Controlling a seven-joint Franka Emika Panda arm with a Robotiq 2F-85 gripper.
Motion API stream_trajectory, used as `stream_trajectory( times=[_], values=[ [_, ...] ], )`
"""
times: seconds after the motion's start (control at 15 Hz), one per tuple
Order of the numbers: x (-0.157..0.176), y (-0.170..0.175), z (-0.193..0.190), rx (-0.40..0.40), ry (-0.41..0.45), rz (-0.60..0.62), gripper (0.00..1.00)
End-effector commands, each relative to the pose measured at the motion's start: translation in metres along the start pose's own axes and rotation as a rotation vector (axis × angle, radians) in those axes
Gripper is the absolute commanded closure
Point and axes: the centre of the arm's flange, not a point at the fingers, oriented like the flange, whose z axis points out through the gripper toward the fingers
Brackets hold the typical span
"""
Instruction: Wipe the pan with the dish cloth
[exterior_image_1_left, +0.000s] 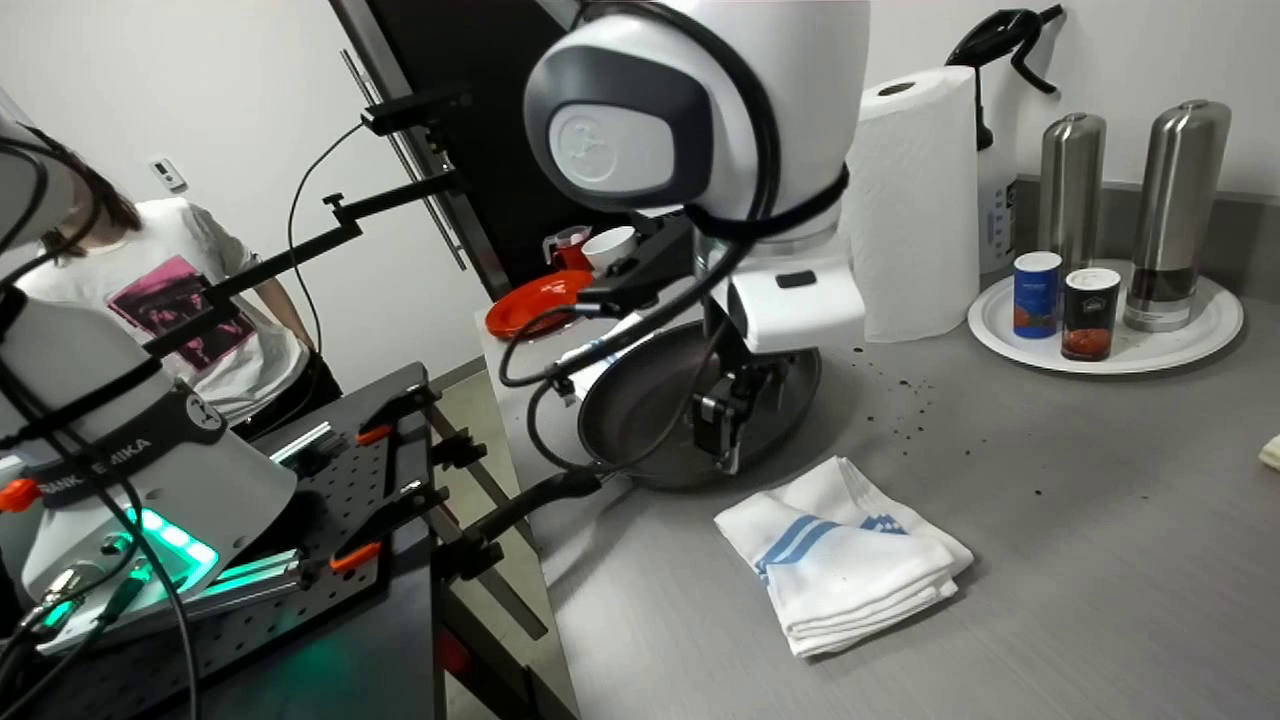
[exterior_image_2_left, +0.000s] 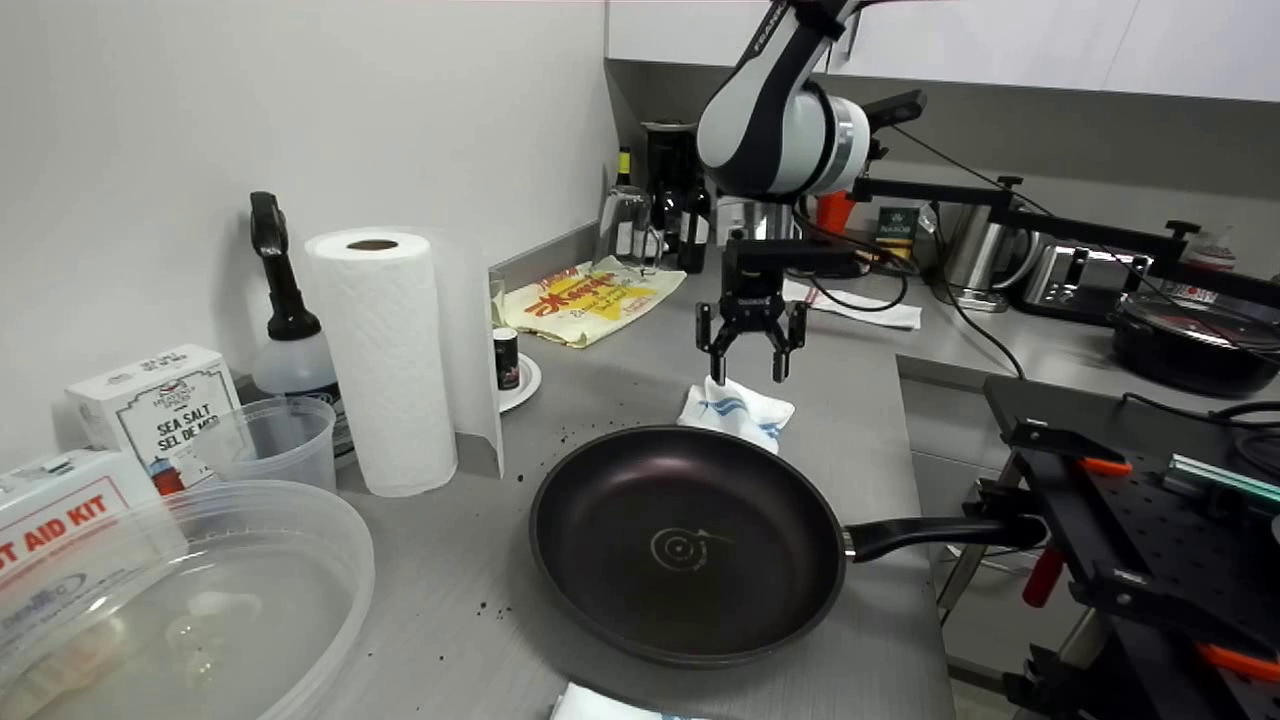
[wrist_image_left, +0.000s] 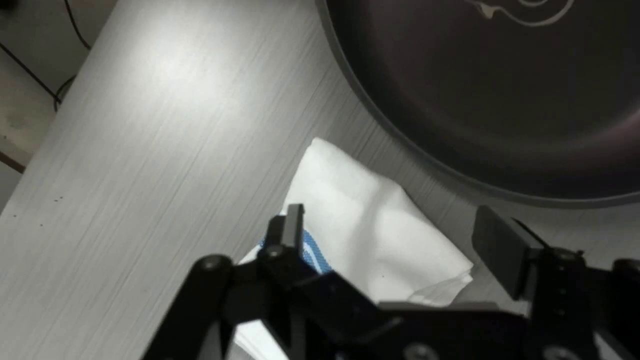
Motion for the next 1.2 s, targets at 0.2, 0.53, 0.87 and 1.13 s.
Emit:
stream_trajectory(
  times=[0.2,0.53,0.87,1.13],
  values=[
    [-0.117,0.018,-0.085,0.051,-0.026,-0.227,0.0],
    [-0.211,0.019,-0.117,-0.014,-0.057,-0.489,0.0],
    [-0.279,0.027,-0.128,-0.104,-0.077,-0.743,0.0],
    [-0.267,0.015,-0.121,-0.096,-0.078,-0.709,0.0]
  ],
)
